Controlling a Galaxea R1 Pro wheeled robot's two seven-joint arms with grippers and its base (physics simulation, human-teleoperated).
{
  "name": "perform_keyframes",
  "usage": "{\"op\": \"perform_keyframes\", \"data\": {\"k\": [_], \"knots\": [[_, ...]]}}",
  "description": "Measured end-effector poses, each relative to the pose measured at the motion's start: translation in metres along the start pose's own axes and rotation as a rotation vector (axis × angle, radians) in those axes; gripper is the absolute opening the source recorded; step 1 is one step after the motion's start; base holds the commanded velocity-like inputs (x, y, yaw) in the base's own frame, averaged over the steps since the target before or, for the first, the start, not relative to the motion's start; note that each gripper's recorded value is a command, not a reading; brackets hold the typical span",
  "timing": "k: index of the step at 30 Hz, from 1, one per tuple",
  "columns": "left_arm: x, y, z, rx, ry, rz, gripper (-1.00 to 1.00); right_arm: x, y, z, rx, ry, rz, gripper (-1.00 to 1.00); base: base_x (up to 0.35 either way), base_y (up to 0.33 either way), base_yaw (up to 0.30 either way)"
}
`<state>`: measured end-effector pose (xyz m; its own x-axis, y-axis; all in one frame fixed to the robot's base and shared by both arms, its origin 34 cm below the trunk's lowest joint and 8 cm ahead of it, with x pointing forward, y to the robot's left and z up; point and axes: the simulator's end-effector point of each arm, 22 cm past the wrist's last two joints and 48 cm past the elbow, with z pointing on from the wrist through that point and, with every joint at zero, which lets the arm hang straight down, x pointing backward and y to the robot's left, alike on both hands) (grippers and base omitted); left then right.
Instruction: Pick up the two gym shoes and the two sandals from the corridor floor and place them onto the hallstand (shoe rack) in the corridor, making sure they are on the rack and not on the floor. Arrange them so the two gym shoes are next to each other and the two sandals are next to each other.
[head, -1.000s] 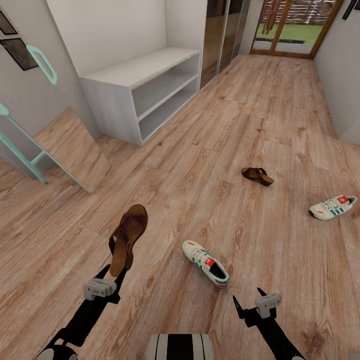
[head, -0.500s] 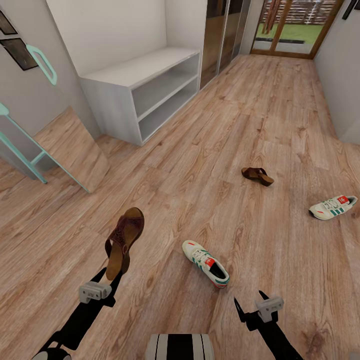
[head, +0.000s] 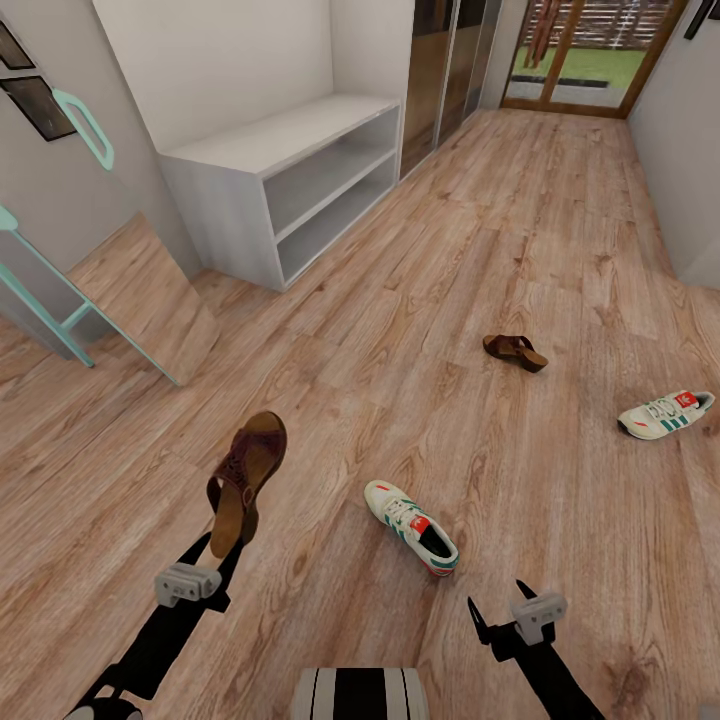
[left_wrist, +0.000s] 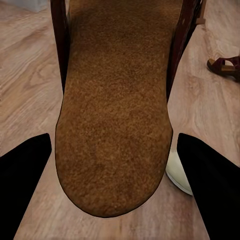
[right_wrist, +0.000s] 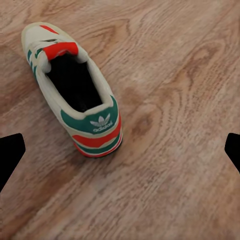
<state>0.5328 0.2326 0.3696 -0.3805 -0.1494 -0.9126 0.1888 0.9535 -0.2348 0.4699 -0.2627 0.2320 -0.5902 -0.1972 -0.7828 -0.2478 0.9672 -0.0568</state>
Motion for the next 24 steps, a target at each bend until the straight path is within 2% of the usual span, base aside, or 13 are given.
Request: {"op": "perform_keyframes", "data": {"k": [7,8,12,13,17,18,24], "knots": [[-0.002,0.001,-0.001,-0.001,-0.013,0.005,-1.00,-0.027,0.039,0.027,-0.094,-0.071,-0.039,1.00,0.000,0.000,0.000],[-0.002,0.001,-0.001,-0.001,-0.013,0.005,-1.00,-0.029,0.045,0.037,-0.105,-0.072,-0.039,1.00,0.000,0.000,0.000],[-0.002,-0.001,-0.001,0.003,-0.013,0.005,-1.00,-0.023,0.052,0.058,-0.116,-0.047,-0.033,1.00,0.000,0.000,0.000],[-0.002,-0.002,-0.001,0.005,-0.013,0.005,-1.00,-0.016,0.059,0.068,-0.134,-0.021,-0.036,1.00,0.000,0.000,0.000],[-0.002,-0.003,-0.001,0.008,-0.013,0.006,-1.00,-0.007,0.074,0.084,-0.184,0.015,-0.071,1.00,0.000,0.000,0.000],[-0.002,-0.003,-0.001,0.009,-0.013,0.006,-1.00,-0.007,0.078,0.089,-0.203,0.021,-0.093,1.00,0.000,0.000,0.000],[-0.002,-0.004,-0.001,0.010,-0.013,0.008,-1.00,-0.008,0.081,0.097,-0.227,0.024,-0.128,1.00,0.000,0.000,0.000]]}}
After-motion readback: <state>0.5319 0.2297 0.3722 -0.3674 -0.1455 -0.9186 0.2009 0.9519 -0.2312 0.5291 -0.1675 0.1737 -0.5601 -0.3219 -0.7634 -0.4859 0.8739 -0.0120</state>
